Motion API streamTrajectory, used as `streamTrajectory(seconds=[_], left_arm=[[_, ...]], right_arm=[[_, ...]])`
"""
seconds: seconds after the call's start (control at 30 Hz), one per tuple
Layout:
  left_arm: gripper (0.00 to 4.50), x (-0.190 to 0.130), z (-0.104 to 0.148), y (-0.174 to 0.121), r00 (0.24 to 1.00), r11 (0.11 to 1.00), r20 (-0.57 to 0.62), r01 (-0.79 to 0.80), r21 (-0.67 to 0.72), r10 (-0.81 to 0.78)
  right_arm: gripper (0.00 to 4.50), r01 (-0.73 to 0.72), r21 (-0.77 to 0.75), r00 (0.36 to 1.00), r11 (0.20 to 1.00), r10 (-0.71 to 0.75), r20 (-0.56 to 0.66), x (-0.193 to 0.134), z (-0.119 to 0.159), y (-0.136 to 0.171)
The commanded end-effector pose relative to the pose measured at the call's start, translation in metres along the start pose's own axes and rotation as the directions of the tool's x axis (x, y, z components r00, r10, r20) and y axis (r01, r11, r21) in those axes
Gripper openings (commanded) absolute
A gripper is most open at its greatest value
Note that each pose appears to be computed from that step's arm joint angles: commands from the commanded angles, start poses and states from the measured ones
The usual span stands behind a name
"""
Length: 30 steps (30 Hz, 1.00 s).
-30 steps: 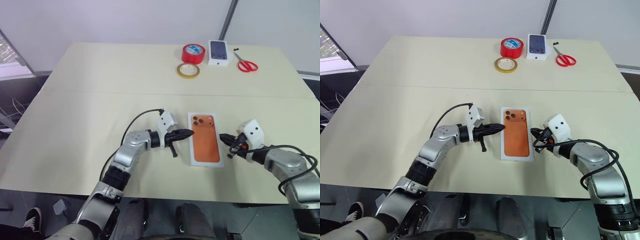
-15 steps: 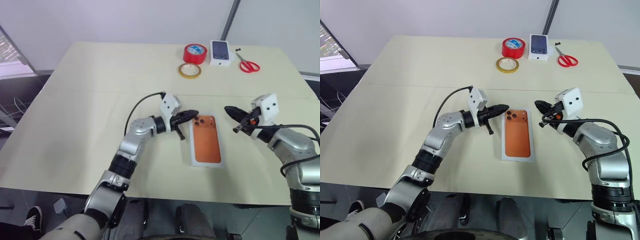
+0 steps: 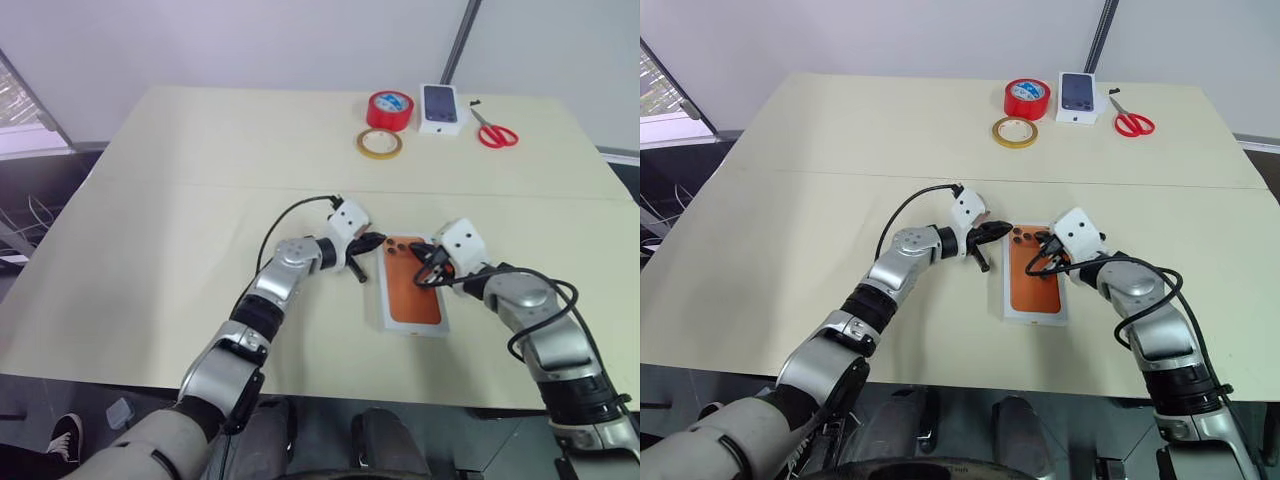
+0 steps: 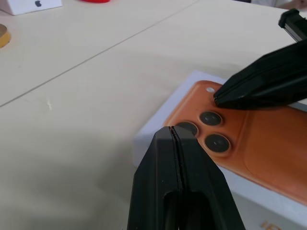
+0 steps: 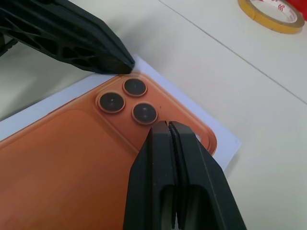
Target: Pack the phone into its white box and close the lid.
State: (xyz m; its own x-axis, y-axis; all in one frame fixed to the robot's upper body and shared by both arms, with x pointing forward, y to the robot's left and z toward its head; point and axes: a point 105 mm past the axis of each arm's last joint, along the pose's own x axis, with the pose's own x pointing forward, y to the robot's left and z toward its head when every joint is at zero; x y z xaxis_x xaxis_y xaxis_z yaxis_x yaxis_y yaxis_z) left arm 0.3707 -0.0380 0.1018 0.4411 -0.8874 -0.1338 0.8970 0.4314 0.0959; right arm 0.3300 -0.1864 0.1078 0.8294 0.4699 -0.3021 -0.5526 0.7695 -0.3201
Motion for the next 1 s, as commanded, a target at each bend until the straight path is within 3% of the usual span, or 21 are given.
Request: streamTrajectory(seconds=[0.03, 0.13, 0.17, 0.23, 0.33, 0.43, 0.5, 0.53, 0.63, 0.73, 0.8, 0.93, 1.0], left_arm=[[0.00, -0.003, -0.005, -0.012, 0.998, 0.998, 0.001, 0.057, -0.016, -0.057], [0.00, -0.012, 0.001, -0.016, 0.995, 0.996, 0.046, 0.091, -0.010, -0.090], [0.00, -0.017, 0.006, -0.016, 0.991, 0.992, 0.079, 0.114, -0.056, -0.109], [0.53, -0.033, 0.025, -0.015, 0.974, 0.981, 0.171, 0.166, -0.102, -0.147], [1.82, -0.058, 0.051, -0.007, 0.959, 0.981, 0.248, 0.165, -0.100, -0.136], [3.22, -0.102, 0.055, 0.022, 0.980, 0.999, 0.195, 0.041, -0.024, -0.035], [4.27, -0.137, 0.053, 0.025, 0.987, 0.998, 0.152, 0.056, 0.014, -0.057], [4.47, -0.151, 0.053, 0.029, 0.991, 0.999, 0.129, 0.038, 0.028, -0.041], [4.47, -0.192, 0.050, 0.046, 0.994, 0.989, 0.048, -0.100, 0.110, 0.096], [4.47, -0.210, 0.043, 0.048, 0.991, 0.988, 0.015, -0.134, 0.081, 0.133], [4.47, -0.237, 0.028, 0.050, 0.980, 0.979, -0.023, -0.195, 0.054, 0.197], [4.47, -0.254, 0.018, 0.050, 0.966, 0.967, -0.059, -0.250, 0.042, 0.252], [4.47, -0.265, 0.015, 0.052, 0.953, 0.954, -0.073, -0.290, 0.071, 0.295]], right_arm=[[0.07, -0.035, 0.029, 0.997, 0.999, 0.037, -0.061, -0.011, -0.017, 0.001], [0.07, -0.063, 0.058, 0.998, 0.996, 0.064, -0.012, -0.024, -0.010, 0.001], [0.07, -0.105, 0.141, 0.994, 0.984, 0.101, 0.039, -0.028, -0.003, 0.004], [0.59, -0.185, 0.271, 0.974, 0.945, 0.140, 0.178, -0.035, 0.022, 0.006], [1.89, -0.253, 0.229, 0.945, 0.940, 0.190, 0.267, -0.040, 0.049, 0.012], [3.28, -0.264, 0.175, 0.944, 0.948, 0.218, 0.246, -0.045, 0.050, 0.007], [4.36, -0.260, 0.142, 0.951, 0.955, 0.228, 0.207, -0.049, 0.044, 0.002], [4.49, -0.255, 0.112, 0.954, 0.960, 0.232, 0.188, -0.051, 0.042, -0.001], [4.49, -0.242, 0.018, 0.956, 0.970, 0.235, 0.176, -0.059, 0.047, -0.009], [4.49, -0.257, 0.017, 0.949, 0.966, 0.249, 0.191, -0.066, 0.047, -0.015], [4.49, -0.221, -0.051, 0.964, 0.974, 0.226, 0.143, -0.075, 0.032, -0.025], [4.49, -0.146, -0.141, 0.979, 0.979, 0.163, 0.124, -0.080, 0.020, -0.037], [4.49, -0.152, -0.071, 0.981, 0.986, 0.160, 0.112, -0.081, 0.008, -0.043]])
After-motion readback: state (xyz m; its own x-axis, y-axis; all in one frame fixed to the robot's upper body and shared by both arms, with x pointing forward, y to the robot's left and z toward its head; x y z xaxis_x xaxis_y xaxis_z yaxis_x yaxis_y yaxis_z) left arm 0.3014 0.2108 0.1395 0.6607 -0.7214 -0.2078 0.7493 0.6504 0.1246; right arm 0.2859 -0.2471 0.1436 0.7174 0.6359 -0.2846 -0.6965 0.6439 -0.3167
